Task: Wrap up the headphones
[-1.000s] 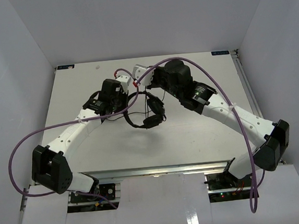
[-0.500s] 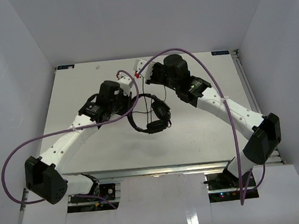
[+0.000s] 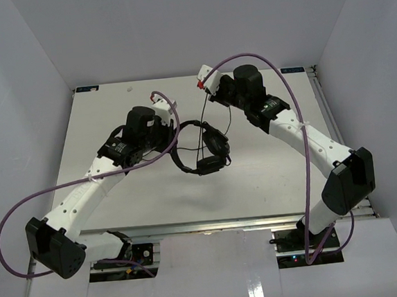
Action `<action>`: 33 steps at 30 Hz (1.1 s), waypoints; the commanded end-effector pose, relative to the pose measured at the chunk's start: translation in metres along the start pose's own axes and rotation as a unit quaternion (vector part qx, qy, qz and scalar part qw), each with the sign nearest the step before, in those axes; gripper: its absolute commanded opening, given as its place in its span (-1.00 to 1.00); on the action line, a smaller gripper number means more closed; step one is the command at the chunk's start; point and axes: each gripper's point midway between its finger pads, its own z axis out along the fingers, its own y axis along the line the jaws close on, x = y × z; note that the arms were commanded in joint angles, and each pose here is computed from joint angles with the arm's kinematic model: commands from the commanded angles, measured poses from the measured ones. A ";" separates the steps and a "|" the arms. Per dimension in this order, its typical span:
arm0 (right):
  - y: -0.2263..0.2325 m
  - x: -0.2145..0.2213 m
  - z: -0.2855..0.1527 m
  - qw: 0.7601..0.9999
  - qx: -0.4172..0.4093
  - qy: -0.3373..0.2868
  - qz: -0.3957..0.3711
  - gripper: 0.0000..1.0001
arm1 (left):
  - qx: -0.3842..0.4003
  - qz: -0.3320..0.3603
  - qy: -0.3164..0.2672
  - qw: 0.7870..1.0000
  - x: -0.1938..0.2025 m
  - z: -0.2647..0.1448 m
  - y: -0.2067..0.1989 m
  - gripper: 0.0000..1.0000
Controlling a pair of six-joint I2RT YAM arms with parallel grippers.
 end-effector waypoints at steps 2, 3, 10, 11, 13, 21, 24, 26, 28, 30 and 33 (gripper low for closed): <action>0.005 -0.001 -0.005 0.998 -0.021 -0.034 0.044 -0.85 | 0.068 -0.017 -0.060 0.996 -0.043 -0.035 -0.032 -1.00; 0.010 0.000 -0.004 0.997 -0.036 -0.041 0.056 -0.85 | 0.076 -0.021 -0.063 0.995 -0.047 -0.037 -0.035 -1.00; 0.053 0.014 -0.010 0.960 -0.187 -0.089 0.189 -0.85 | 0.130 -0.057 -0.111 0.984 -0.093 -0.068 -0.062 -1.00; 0.065 0.013 -0.015 0.947 -0.219 -0.099 0.212 -0.85 | 0.134 -0.060 -0.116 0.982 -0.098 -0.070 -0.064 -1.00; 0.083 0.005 -0.024 0.918 -0.271 -0.133 0.256 -0.85 | 0.146 -0.066 -0.135 0.978 -0.116 -0.080 -0.070 -1.00; 0.123 -0.021 -0.059 0.816 -0.398 -0.212 0.363 -0.85 | 0.134 -0.089 -0.203 0.966 -0.182 -0.112 -0.072 -1.00; 0.125 -0.030 -0.067 0.799 -0.412 -0.237 0.367 -0.85 | 0.122 -0.100 -0.227 0.961 -0.204 -0.118 -0.069 -1.00; 0.129 -0.034 -0.074 0.785 -0.426 -0.240 0.381 -0.85 | 0.111 -0.107 -0.234 0.960 -0.212 -0.115 -0.065 -1.00; 0.132 -0.040 -0.080 0.779 -0.433 -0.246 0.382 -0.85 | 0.106 -0.112 -0.241 0.958 -0.221 -0.113 -0.064 -1.00; 0.139 -0.044 -0.085 0.775 -0.441 -0.249 0.379 -0.85 | 0.101 -0.116 -0.250 0.956 -0.231 -0.113 -0.062 -1.00; 0.152 -0.052 -0.091 0.768 -0.453 -0.252 0.376 -0.85 | 0.097 -0.121 -0.265 0.952 -0.245 -0.115 -0.061 -1.00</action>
